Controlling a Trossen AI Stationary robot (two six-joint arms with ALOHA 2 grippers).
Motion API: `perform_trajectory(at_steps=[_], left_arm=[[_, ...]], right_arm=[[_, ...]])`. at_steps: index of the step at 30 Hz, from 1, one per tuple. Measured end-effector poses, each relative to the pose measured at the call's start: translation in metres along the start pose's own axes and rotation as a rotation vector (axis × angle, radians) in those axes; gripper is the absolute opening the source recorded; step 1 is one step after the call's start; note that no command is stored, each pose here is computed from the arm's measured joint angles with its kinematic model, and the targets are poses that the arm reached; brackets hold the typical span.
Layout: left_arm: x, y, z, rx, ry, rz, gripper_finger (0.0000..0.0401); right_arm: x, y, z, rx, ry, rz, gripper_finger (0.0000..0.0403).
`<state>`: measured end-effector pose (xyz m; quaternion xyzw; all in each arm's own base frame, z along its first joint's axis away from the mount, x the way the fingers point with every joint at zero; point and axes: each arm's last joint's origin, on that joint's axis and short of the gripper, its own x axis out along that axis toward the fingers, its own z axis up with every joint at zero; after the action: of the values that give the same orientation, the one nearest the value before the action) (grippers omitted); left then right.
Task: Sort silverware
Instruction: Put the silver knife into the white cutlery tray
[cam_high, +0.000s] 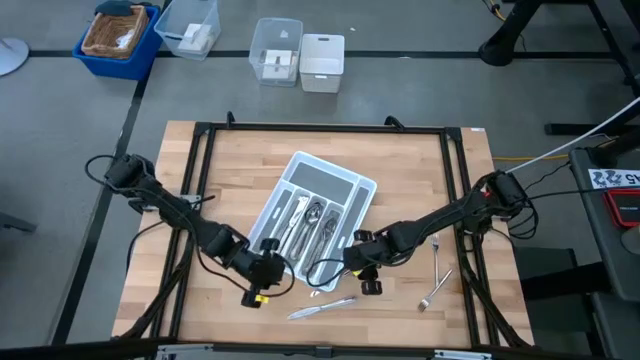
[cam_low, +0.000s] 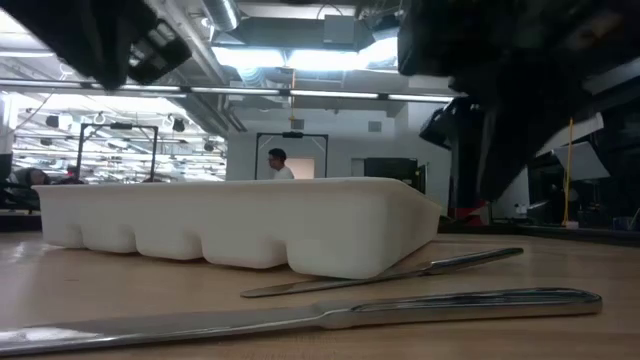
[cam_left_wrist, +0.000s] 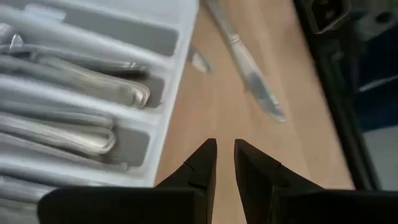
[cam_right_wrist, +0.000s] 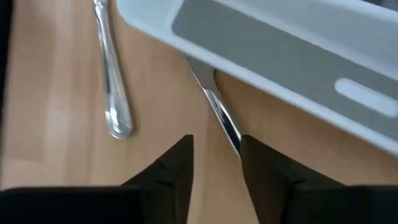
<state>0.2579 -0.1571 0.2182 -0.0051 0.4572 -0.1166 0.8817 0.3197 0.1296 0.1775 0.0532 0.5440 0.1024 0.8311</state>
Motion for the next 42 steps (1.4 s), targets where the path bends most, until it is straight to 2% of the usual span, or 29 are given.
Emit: perform_trajectory(at_steps=[5,10,21,29,33,37,42], left_arm=[[0.005,0.0,-0.01,-0.061,0.005,0.034,0.0047],[0.006,0.001,-0.011,-0.073,-0.001,0.05,0.0047],[0.006,0.002,-0.011,-0.068,-0.009,0.07,0.0046],[0.006,0.002,-0.011,-0.071,-0.008,0.071,0.0046],[0.006,0.002,-0.011,-0.077,-0.009,0.071,0.0046],[0.006,0.002,-0.011,-0.078,-0.009,0.071,0.0046],[0.006,0.002,-0.011,-0.079,-0.011,0.077,0.0046]], right_arm=[[0.015,-0.002,-0.003,-0.092,0.034,-0.022,0.015],[0.03,-0.004,-0.002,-0.101,0.024,-0.058,0.0151],[0.051,-0.005,-0.002,-0.139,0.028,-0.039,0.0151],[0.052,-0.005,-0.004,-0.117,0.055,0.002,0.0099],[0.053,0.004,-0.009,-0.114,0.075,0.019,0.0078],[0.054,0.018,-0.015,-0.14,0.093,0.028,0.0072],[0.055,0.031,-0.022,-0.105,0.1,0.01,0.0072]])
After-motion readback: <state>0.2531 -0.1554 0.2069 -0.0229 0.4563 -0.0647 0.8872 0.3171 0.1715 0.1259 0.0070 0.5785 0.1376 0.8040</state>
